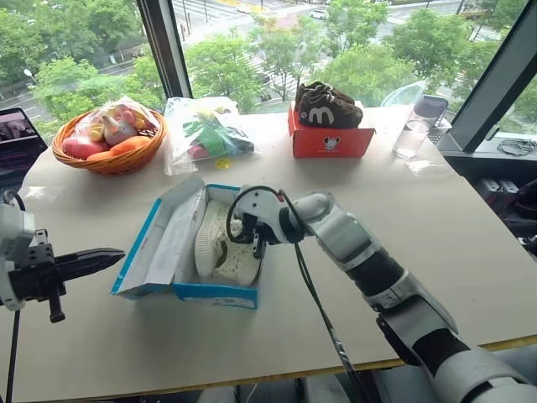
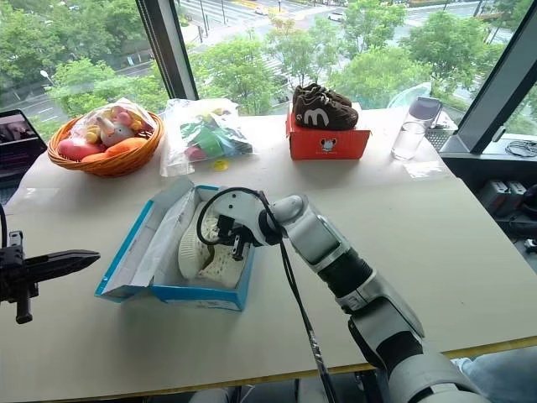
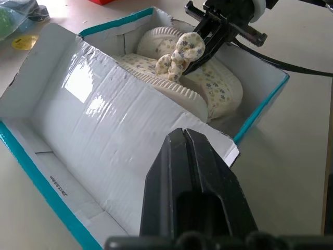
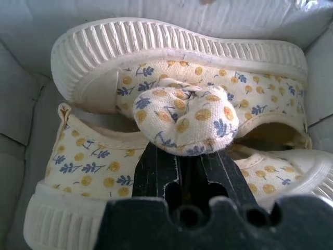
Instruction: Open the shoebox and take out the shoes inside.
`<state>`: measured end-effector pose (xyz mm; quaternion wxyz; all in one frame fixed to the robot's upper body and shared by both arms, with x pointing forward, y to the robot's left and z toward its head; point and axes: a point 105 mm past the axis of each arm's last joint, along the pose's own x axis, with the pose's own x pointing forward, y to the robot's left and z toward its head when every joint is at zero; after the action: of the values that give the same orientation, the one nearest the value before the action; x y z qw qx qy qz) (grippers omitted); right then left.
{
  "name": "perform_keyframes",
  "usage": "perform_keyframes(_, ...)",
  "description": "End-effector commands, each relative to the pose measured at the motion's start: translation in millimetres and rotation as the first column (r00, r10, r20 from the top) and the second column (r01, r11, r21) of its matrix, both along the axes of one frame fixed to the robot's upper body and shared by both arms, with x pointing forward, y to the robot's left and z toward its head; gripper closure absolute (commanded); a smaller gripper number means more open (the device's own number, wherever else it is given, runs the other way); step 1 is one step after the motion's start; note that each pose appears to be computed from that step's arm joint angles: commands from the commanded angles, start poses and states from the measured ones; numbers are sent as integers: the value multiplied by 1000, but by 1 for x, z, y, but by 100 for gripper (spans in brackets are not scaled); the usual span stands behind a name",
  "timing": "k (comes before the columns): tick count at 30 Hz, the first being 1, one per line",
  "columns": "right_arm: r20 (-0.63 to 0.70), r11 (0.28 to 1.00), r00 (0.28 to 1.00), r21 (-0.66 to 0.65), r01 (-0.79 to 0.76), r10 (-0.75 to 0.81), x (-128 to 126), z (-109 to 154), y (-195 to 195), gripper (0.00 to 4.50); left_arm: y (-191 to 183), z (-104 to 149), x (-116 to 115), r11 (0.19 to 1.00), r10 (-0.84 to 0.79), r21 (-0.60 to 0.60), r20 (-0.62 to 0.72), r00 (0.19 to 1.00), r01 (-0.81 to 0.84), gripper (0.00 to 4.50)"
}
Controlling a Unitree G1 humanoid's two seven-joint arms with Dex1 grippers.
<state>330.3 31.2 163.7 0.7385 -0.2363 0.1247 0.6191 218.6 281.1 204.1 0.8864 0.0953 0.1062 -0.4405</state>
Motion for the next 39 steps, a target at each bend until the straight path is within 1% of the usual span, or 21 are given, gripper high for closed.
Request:
perform_keyframes(1, 1, 980, 999, 197, -35, 35, -6, 44, 6, 449, -1, 8, 1, 1000, -8, 21, 47, 999, 7, 450)
perform_keyframes(5, -19, 922, 998, 383, -52, 64, -11, 87, -2, 449, -2, 7, 2, 1000, -8, 27, 44, 999, 7, 450)
perform_keyframes(8, 8, 894, 999, 446, -37, 37, -10, 102, -7, 449, -1, 8, 2, 1000, -7, 26, 42, 999, 6, 450)
perform_keyframes(13, -36, 858, 999, 514, 17, 2, -7, 112, -11, 449, -1, 7, 3, 999, -8, 33, 41, 999, 6, 450)
perform_keyframes(18, -94, 827, 995, 556, 82, -36, 0, 112, -16, 449, -1, 7, 4, 999, -10, 37, 41, 999, 9, 450)
perform_keyframes(22, -146, 785, 988, 606, 126, -46, 3, 116, -20, 449, -1, 7, 4, 999, -12, 40, 40, 999, 10, 450)
perform_keyframes(26, -211, 717, 976, 674, 179, -44, 8, 124, -26, 449, -1, 7, 5, 999, -13, 46, 36, 999, 11, 450)
perform_keyframes(32, -264, 649, 964, 728, 222, -34, 11, 135, -37, 449, 0, 6, 6, 999, -12, 53, 35, 999, 10, 450)
perform_keyframes(36, -278, 587, 960, 775, 235, -17, 12, 149, -48, 449, -1, 7, 7, 998, -12, 54, 34, 999, 11, 450)
perform_keyframes(39, -261, 561, 965, 795, 232, -28, 12, 159, -56, 449, -1, 7, 7, 998, -15, 54, 33, 999, 13, 450)
